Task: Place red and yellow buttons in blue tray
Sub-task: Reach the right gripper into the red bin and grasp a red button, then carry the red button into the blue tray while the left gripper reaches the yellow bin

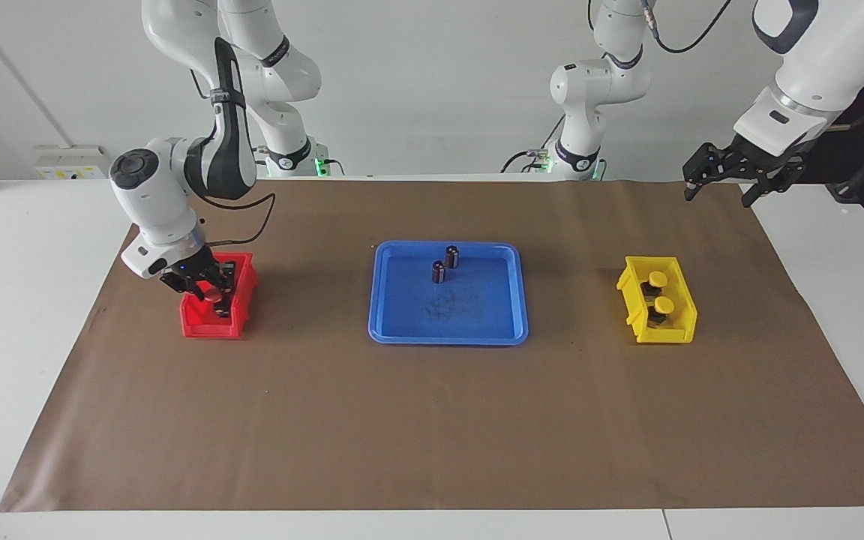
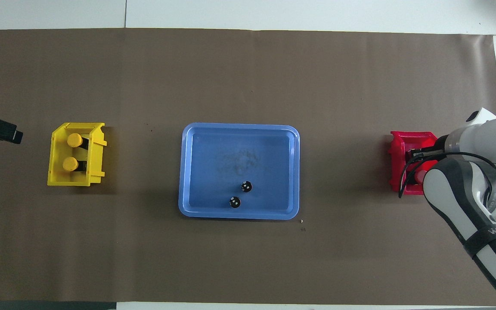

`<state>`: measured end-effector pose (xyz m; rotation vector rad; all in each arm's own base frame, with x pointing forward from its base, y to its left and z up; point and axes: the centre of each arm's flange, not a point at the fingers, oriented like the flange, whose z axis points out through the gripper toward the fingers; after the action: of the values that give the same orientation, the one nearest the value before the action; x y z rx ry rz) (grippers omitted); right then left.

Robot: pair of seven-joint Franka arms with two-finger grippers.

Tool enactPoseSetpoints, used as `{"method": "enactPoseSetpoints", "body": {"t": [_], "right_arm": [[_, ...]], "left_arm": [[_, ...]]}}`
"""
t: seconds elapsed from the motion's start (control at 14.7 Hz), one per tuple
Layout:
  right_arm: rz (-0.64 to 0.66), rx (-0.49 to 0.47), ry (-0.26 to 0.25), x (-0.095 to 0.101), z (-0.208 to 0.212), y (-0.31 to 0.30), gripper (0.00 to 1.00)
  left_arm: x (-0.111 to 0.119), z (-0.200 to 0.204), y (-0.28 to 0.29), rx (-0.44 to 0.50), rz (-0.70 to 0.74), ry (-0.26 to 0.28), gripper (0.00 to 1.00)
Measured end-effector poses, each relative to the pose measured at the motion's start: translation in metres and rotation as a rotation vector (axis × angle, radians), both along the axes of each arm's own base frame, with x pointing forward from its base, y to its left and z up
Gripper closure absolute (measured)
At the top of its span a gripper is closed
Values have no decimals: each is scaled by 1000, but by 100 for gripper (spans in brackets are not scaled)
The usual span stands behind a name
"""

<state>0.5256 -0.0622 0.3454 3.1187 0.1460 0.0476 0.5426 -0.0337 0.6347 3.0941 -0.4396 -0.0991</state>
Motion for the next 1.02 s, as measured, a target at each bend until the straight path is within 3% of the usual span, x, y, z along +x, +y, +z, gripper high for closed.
{"method": "enactPoseSetpoints", "body": {"t": [0.14, 0.27, 0.48, 0.61, 0.75, 0.88, 1.02], "right_arm": [[15, -1, -5, 3, 4, 0, 59], [40, 0, 26, 12, 23, 0, 59], [57, 1, 94, 41, 91, 2, 59], [82, -1, 99, 56, 130, 23, 59], [60, -5, 89, 69, 146, 67, 59], [3, -9, 63, 77, 150, 146, 59], [-68, 0, 14, 71, 143, 244, 59]], "left_arm": [[0, 0, 5, -3, -42, 2, 0], [0, 0, 8, -3, -32, 2, 0], [0, 0, 7, 1, 31, 1, 0], [2, -4, 2, 4, 101, -28, 0], [2, -25, -10, 2, 143, -82, 0], [-5, -51, -22, 4, 147, -89, 0], [-9, -64, -22, 5, 147, -93, 0]]}}
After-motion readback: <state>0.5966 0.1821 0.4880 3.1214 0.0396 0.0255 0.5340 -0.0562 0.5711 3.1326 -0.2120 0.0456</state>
